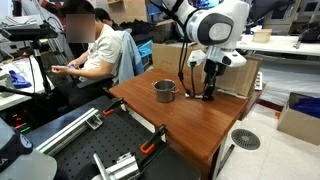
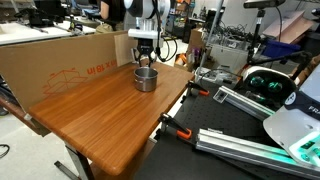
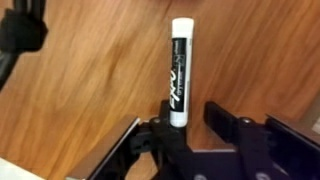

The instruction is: Put the marker in the pot

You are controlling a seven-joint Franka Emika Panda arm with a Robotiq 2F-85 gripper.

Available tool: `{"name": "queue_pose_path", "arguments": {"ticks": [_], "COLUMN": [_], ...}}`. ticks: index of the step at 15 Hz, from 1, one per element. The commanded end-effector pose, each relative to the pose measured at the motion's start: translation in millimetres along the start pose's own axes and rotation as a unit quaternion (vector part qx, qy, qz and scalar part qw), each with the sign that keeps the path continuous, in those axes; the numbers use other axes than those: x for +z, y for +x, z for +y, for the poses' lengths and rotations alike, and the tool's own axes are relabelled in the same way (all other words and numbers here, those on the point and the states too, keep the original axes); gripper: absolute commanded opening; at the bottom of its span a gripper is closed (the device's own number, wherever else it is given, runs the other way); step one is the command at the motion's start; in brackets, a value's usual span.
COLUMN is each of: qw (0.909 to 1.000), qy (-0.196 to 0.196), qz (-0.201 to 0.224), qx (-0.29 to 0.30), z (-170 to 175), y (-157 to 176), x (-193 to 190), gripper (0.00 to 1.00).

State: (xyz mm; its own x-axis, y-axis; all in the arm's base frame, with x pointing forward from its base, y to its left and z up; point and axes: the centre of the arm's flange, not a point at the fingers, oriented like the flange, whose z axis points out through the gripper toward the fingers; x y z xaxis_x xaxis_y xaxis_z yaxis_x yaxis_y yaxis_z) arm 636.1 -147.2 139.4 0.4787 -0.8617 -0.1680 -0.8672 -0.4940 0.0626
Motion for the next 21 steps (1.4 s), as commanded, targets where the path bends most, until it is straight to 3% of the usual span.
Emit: {"name": "queue_pose_path", "arguments": {"ticks": [1, 3, 4, 11, 17, 21], "qw": [0.9998, 0.9997, 0.9997, 0.9998, 0.9936, 0.9800], "qy": [-0.020, -0.023, -0.023, 0.005, 0.090, 0.146], "qz": [0.003, 0.001, 0.002, 0.001, 0.032, 0.087], "qx": [-0.002, -0.004, -0.005, -0.021, -0.060, -0.103], "z": [-4.3, -3.7, -3.8, 0.7, 9.7, 31.1], "y": [3.8, 4.0, 3.9, 1.0, -4.7, -21.8], "x": [4.0, 3.6, 3.6, -10.3, -60.1, -86.1], "gripper": [0.13, 0.03, 0.06, 0.06, 0.06, 0.06]}}
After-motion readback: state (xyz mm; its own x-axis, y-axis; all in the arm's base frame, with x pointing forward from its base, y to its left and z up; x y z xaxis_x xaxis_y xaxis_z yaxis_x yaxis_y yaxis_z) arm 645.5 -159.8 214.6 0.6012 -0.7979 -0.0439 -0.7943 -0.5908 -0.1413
